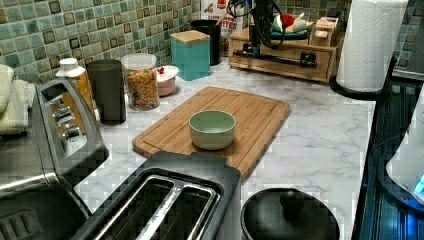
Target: Open the drawer.
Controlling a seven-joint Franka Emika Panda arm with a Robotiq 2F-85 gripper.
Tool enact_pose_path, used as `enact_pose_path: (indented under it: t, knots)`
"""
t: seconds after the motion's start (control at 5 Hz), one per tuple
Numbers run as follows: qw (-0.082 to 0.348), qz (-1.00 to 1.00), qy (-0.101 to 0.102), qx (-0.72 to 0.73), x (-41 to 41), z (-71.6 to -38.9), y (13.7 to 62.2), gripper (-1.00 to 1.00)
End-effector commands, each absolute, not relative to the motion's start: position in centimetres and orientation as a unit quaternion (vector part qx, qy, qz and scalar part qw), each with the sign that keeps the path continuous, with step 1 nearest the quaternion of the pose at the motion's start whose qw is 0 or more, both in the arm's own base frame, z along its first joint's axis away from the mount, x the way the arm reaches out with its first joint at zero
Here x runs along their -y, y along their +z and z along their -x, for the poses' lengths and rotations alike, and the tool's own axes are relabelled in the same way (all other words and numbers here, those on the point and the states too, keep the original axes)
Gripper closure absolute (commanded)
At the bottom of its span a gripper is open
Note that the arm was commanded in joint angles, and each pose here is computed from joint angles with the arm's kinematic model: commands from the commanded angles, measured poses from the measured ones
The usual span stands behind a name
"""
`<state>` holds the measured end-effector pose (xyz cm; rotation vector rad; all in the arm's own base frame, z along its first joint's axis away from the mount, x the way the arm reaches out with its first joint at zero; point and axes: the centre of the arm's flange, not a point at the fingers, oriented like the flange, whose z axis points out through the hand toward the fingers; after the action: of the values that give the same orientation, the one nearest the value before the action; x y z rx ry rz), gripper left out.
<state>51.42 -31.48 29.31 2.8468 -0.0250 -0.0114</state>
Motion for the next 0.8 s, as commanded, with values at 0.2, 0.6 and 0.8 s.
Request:
enact_pose_path:
  t: [0.2,0.6,0.8]
  knots:
    - [0.149,-0.989,-0.011,0.024,33.3,-51.3,26.0,-1.0]
    - [0.141,-0.99,-0.017,0.018,33.3,-51.3,25.3,-1.0]
    - [0.122,-0.992,-0.011,0.007,33.4,-51.7,23.2,-1.0]
